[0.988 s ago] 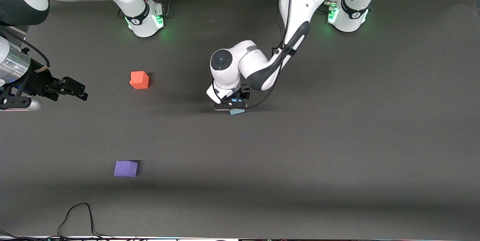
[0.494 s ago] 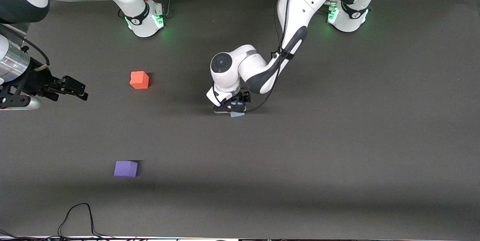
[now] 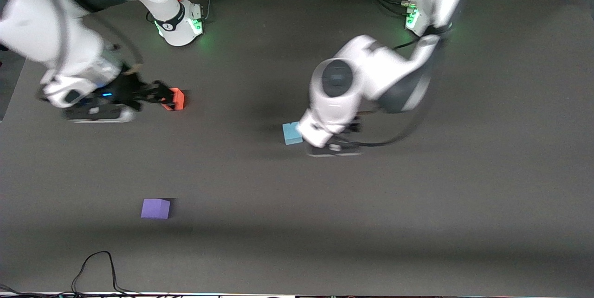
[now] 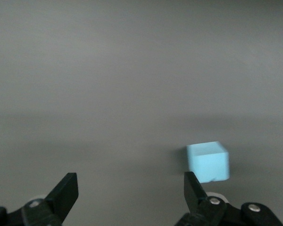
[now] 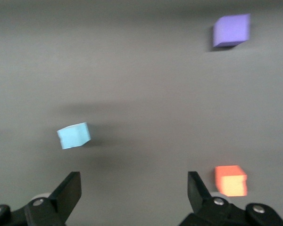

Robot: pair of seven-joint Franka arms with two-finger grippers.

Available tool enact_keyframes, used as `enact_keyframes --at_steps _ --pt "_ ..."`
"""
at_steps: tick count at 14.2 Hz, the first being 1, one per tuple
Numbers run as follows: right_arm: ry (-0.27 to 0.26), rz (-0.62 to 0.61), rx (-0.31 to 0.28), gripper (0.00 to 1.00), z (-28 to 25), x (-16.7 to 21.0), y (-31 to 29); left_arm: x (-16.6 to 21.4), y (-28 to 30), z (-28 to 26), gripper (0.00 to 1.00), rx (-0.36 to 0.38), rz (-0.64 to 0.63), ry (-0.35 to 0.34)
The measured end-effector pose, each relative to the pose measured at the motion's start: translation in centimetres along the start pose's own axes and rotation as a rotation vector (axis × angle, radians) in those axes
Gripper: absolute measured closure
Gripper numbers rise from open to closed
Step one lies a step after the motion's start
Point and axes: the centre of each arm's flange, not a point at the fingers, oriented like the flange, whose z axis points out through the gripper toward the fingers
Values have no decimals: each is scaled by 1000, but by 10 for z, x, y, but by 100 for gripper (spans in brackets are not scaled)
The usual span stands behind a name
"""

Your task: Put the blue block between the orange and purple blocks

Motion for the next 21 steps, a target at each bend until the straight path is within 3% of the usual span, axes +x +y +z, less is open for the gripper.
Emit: enact_keyframes --at_steps 2,5,7,9,12,16,21 --pt "5 -20 1 0 32 -10 -52 24 -113 -57 0 -42 11 -53" --pt "29 -20 12 0 110 -29 -138 26 -253 -112 0 -67 22 -81" --pt "32 -62 -6 0 174 -56 -199 15 -309 -132 0 -73 28 -87" --pt "43 -143 -69 0 244 -88 -252 4 -347 -143 0 -78 45 -82" --pt "92 -201 -121 0 325 -106 -283 -10 -368 -146 0 -52 43 -67" --pt "101 -210 -183 0 354 -81 -258 -13 -365 -139 0 -26 48 -46" --pt "126 -211 -150 0 388 -71 -222 -11 -366 -137 0 2 42 -36"
